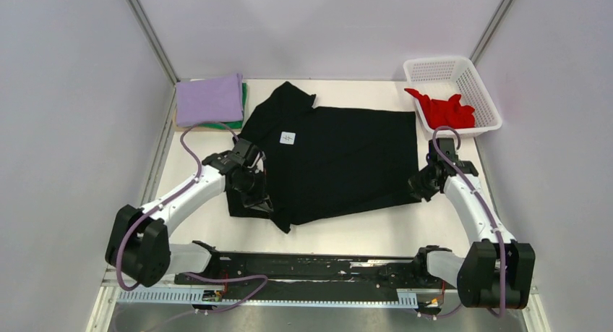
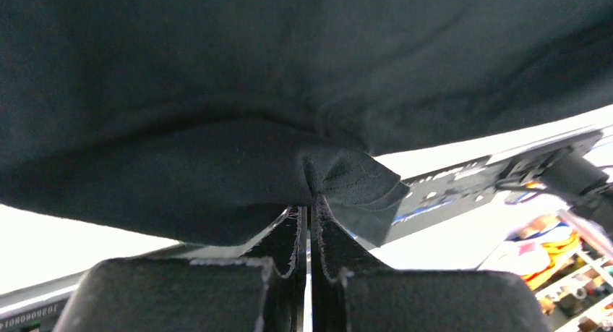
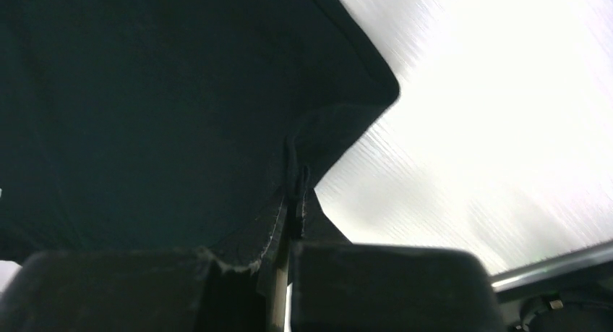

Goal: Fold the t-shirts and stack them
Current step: Fold the flattened tshirt in 1/3 of the way, then grab the side of the flattened tshirt furthest away from the robot with both arms

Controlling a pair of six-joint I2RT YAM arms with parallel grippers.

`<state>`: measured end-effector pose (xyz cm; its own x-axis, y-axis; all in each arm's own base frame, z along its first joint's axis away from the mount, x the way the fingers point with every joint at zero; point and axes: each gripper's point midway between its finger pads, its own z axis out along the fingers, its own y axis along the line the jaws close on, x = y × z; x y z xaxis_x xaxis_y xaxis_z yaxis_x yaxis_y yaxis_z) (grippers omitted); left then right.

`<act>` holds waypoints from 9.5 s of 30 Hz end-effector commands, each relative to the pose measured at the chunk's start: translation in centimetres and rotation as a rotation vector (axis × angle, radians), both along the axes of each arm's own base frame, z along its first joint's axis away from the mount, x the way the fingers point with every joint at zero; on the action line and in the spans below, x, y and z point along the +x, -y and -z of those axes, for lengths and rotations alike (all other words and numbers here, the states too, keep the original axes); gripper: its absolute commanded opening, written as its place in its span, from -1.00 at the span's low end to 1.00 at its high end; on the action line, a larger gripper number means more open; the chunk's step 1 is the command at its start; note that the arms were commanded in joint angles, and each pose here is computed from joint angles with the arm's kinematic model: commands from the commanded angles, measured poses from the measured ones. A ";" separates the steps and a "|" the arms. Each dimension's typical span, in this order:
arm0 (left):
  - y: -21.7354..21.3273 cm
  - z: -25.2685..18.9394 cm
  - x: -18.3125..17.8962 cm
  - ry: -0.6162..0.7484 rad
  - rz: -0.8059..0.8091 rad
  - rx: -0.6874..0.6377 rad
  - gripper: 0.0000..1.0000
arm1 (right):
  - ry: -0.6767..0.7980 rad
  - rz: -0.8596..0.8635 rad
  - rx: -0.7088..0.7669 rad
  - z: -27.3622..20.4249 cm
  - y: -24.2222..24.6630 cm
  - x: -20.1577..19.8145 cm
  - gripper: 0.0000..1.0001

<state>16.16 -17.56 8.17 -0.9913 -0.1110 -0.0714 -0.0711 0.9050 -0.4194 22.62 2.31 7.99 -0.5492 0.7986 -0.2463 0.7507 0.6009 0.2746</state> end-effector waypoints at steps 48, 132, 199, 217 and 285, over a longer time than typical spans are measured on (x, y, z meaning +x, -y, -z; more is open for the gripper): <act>-1.4 -2.4 35.5 0.488 0.003 -0.056 0.89 | 0.203 0.018 -0.183 -3.2 6.7 18.6 0.27; -8.9 5.1 1.4 0.085 -0.511 0.149 1.00 | -0.058 -0.284 0.006 6.6 -3.2 -0.4 1.00; 0.6 5.1 43.3 0.559 0.008 0.434 0.53 | 0.358 -0.273 -0.129 -1.8 1.2 10.2 1.00; 0.8 5.5 40.6 0.506 0.110 0.522 -1.00 | 0.371 -0.222 -0.197 -3.0 2.6 11.8 1.00; 1.1 -9.8 21.5 0.748 0.127 0.148 -1.00 | 0.042 -0.268 -0.544 -0.8 0.6 18.4 -1.00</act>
